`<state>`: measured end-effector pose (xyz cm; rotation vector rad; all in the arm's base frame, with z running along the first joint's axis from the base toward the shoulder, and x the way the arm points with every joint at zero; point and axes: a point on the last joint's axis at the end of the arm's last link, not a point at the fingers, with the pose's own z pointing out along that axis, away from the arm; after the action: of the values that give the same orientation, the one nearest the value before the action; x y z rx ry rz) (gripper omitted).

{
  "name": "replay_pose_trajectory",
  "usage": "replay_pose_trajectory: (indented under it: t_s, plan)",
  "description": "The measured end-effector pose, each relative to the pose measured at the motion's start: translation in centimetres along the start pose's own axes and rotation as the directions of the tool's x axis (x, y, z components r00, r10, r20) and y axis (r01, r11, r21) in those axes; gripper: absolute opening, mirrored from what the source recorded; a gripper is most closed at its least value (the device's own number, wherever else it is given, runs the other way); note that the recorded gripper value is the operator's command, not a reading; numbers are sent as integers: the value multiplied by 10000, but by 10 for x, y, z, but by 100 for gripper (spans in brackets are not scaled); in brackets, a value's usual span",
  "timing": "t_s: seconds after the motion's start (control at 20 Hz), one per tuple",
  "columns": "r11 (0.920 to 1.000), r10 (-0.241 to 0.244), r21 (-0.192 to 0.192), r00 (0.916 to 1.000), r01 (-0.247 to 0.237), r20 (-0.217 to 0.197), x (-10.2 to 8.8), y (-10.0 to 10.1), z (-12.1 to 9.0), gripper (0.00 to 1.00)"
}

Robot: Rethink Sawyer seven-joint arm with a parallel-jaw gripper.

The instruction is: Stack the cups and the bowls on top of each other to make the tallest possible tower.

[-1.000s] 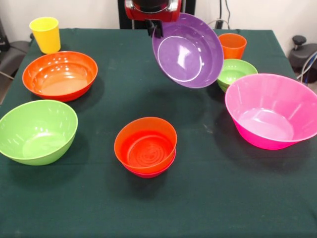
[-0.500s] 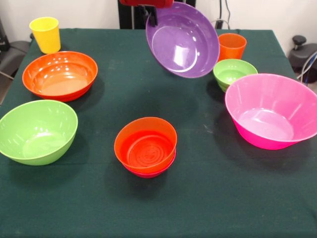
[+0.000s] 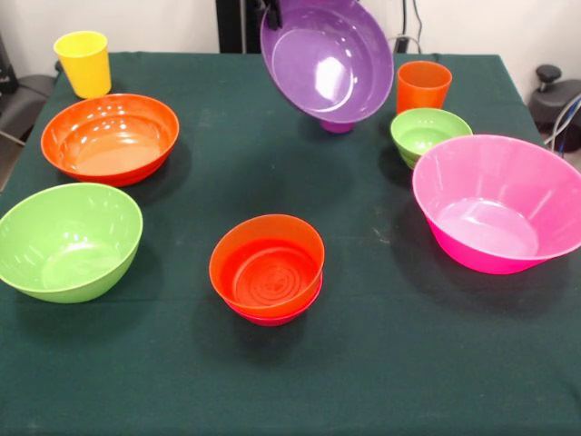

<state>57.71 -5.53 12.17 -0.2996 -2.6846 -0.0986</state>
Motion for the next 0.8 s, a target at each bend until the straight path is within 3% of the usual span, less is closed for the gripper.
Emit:
replay_pose_trajectory:
  t_s: [0.45,0.8]
  plan:
    - [10000,-65,40,10000,64,65,-4,4,-1,0]
    - [9997,-229,104,9992,226,339,-26,21,-9,0]
